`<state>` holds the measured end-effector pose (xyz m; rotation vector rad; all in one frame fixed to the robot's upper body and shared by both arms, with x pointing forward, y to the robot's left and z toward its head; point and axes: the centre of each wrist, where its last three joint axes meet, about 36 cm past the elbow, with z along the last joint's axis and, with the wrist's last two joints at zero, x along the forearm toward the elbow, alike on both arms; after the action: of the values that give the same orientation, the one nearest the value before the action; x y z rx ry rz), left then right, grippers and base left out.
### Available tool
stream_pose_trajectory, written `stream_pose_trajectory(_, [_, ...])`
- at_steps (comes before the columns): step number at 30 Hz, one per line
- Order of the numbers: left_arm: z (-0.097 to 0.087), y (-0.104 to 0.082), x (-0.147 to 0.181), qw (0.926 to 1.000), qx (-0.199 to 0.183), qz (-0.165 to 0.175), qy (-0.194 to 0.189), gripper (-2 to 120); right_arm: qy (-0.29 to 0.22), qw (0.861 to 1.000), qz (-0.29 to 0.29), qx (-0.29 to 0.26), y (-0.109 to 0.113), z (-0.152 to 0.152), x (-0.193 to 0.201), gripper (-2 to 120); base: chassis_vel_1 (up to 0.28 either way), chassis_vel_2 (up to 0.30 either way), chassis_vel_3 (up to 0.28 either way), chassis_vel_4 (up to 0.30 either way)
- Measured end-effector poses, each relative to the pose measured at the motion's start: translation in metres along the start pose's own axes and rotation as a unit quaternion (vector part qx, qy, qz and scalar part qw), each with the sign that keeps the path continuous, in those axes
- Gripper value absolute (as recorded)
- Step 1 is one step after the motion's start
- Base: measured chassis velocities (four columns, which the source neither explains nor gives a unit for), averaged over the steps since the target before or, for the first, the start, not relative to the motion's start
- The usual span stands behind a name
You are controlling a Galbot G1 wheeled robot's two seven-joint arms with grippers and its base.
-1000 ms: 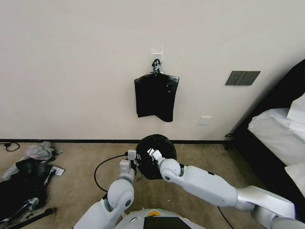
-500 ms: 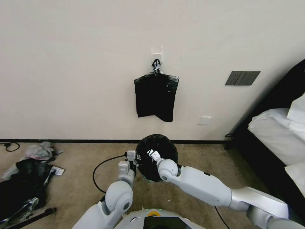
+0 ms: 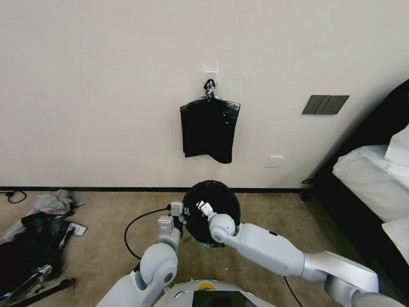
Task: Place a trash bag onto the trash bin.
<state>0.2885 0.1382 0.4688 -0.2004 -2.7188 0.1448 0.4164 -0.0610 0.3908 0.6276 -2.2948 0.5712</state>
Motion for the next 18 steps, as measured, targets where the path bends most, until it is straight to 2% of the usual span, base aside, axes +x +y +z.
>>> stream_pose_trajectory(18, [-0.0019, 0.0011, 0.0009, 1.0, 0.002, 0.005, 0.002, 1, 0.006, 1.0, -0.001, 0.003, -0.0014, 0.005, -0.0084, 0, 0.0, 0.0, 0.0, 0.0])
